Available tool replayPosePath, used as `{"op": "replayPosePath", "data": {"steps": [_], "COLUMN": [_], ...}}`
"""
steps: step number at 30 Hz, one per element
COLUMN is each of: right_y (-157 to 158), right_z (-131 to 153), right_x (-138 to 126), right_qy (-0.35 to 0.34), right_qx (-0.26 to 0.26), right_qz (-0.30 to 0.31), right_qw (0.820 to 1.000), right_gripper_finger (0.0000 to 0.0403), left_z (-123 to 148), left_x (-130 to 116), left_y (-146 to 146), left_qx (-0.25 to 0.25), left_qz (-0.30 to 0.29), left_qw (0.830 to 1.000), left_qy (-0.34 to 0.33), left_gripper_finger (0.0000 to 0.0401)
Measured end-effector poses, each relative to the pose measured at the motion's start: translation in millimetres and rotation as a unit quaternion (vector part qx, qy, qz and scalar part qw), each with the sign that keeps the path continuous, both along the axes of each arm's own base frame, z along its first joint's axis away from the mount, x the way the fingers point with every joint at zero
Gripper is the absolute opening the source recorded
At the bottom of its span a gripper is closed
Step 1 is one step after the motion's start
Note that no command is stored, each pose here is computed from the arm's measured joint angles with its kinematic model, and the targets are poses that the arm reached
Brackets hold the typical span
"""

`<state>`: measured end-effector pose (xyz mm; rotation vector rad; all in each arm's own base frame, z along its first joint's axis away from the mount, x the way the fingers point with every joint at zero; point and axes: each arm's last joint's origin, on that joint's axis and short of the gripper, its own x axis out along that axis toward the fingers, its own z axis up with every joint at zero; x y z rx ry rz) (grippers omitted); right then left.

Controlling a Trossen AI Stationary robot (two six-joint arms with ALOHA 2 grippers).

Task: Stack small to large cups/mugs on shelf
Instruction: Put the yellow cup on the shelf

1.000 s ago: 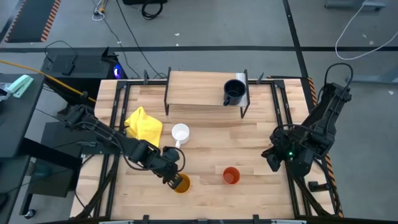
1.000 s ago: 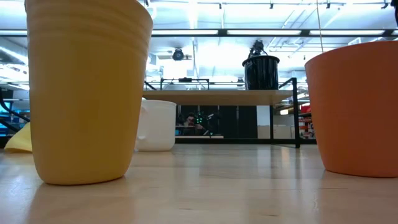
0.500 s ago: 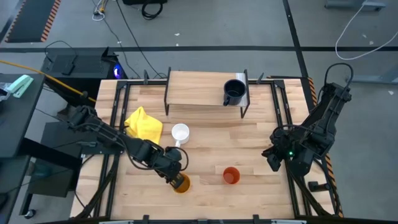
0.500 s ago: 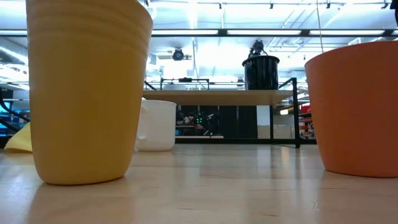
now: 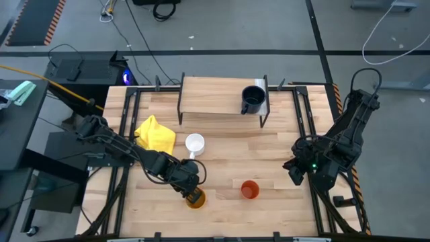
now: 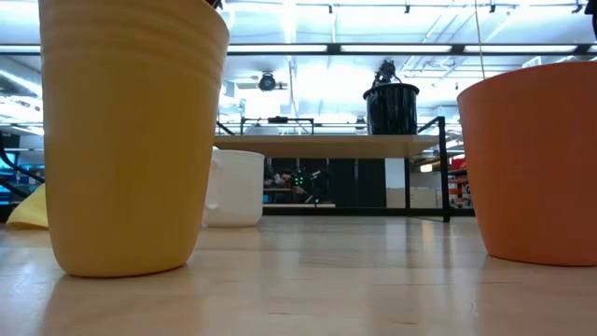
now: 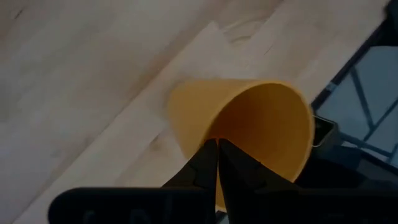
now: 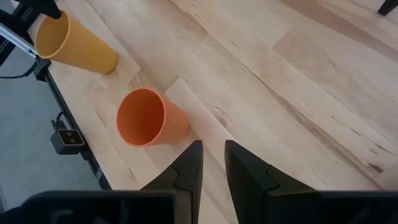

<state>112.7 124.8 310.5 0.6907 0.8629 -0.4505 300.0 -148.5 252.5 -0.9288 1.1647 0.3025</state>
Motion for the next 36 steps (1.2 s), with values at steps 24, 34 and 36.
{"op": "replayPosePath", "data": {"steps": [24,34,36], "right_y": [-1,-1,-1], "right_z": [0,0,0], "right_x": [-1,-1,-1], "right_qy": [0.005,0.002,0.002], "right_qx": [-0.009,-0.011,-0.011], "right_qz": [0.003,0.002,0.002], "right_qw": [1.000,1.000,1.000], "right_gripper_finger": [0.0088,0.0087,0.0087], "left_z": [30,31,30], "left_x": [4,5,4], "left_y": [7,9,9], "left_qx": [0.045,0.055,0.058], "left_qz": [-0.063,-0.076,-0.076], "left_qw": [0.997,0.995,0.995], "left_qy": [-0.015,-0.025,-0.020], "left_gripper_finger": [0.0015,0.0028,0.0043]}}
